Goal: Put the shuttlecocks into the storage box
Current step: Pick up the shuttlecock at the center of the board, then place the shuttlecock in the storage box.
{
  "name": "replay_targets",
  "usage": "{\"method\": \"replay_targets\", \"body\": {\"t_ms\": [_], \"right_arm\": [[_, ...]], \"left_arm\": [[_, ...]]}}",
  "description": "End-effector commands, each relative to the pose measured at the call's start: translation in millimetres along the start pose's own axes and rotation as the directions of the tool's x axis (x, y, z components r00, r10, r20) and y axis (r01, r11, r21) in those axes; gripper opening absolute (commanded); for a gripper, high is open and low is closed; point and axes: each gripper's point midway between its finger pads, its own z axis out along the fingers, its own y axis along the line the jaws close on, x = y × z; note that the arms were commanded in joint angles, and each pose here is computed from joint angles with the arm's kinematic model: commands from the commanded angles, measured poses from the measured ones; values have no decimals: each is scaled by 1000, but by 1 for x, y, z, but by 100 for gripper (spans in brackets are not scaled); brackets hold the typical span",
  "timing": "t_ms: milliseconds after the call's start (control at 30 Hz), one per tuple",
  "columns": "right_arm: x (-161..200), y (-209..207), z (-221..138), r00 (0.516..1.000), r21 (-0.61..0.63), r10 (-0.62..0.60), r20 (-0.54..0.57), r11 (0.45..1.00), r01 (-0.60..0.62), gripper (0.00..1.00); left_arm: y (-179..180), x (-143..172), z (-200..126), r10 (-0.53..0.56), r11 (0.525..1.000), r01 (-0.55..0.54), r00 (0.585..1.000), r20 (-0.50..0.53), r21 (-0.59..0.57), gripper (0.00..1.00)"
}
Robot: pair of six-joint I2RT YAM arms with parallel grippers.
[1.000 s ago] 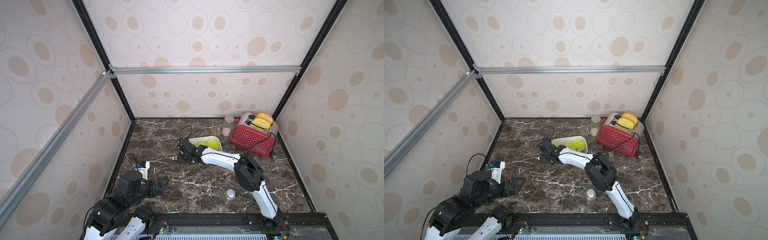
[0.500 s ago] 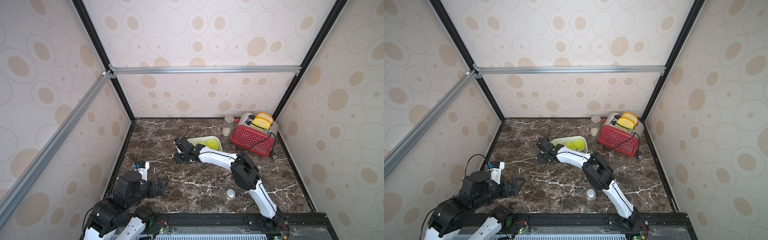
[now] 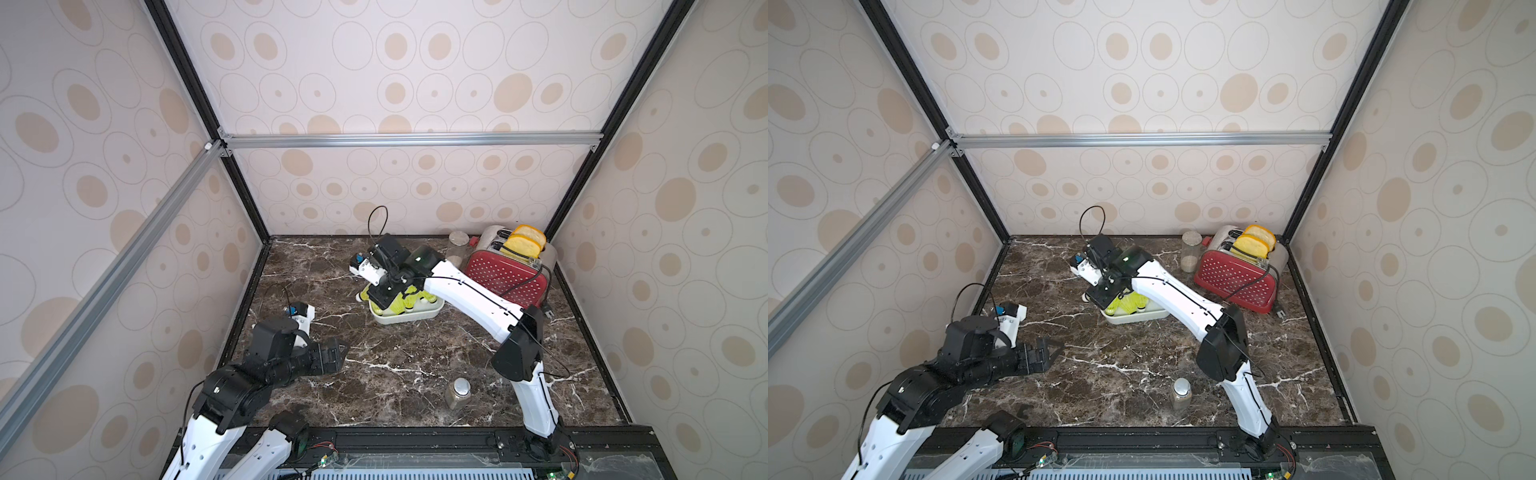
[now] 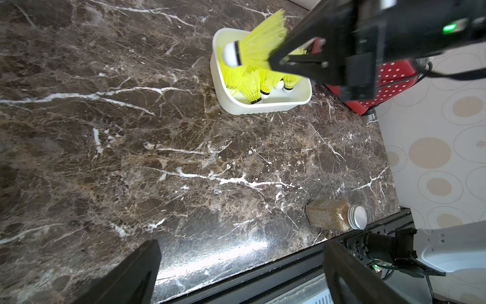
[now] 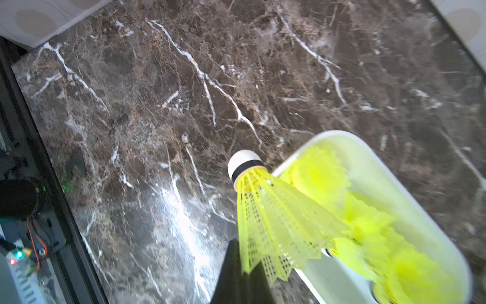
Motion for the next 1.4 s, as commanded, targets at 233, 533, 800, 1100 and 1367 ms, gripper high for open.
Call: {"method": "replay_targets", "body": {"t_ms": [233,533,800,1100,1367], "right_arm": [[64,-78,-37,970,106,-42,-240,992,69,0],[82,-113,-28,962,64,-91,-259,992,111,0],[91,-126,-12,936,22,-196,-293,977,211,0],[90,-140,9,901,44,-279,-332,950,310,0],[80,-132,19,861,16,-402,-312,904,428,0]], "left_arm": [[-37,-58,51,28,997,-30,999,26,78,99],[-20,-56,74,-33,999,33,999,-8,-16,99],[-19,-63,94,-117,992,117,993,-2,-52,99],[-32,-60,94,-80,996,79,997,-10,-34,99],[-32,-56,90,-67,997,67,998,-6,-29,99]]}}
